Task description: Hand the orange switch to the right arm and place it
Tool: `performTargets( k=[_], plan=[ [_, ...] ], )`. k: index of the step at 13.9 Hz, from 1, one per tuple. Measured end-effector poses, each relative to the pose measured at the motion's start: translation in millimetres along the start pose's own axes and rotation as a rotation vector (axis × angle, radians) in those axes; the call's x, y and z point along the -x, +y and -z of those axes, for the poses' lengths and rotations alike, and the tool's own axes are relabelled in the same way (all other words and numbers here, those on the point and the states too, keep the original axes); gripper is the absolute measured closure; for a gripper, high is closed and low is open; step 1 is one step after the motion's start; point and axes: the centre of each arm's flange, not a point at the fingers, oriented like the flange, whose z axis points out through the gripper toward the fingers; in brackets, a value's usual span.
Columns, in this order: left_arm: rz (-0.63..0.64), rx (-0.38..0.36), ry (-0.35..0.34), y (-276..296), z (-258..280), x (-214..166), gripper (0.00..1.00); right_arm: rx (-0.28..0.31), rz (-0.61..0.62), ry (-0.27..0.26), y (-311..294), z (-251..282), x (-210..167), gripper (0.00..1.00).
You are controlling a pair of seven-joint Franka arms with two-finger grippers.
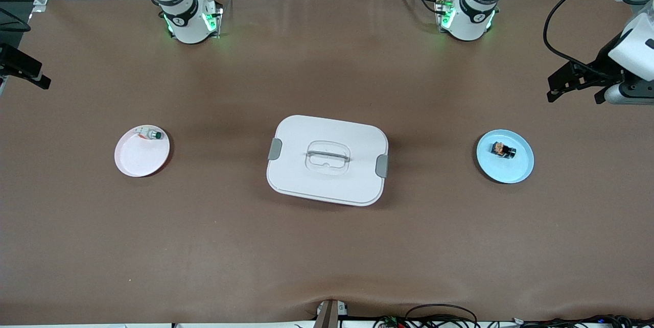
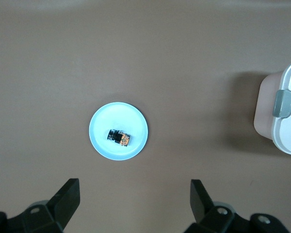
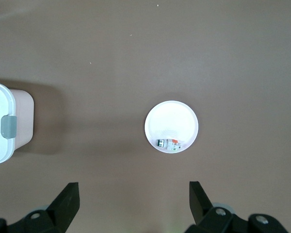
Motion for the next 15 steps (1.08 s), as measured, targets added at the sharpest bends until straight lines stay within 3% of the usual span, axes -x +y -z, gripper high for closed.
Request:
performTargets(
  k=[15],
  plan=[
    [-0.002, -0.004, -0.013, 0.6, -8.0, -3.7, 0.0, 0.003, -0.012, -0.012, 6.1, -3.3, 0.5, 0.0]
  ],
)
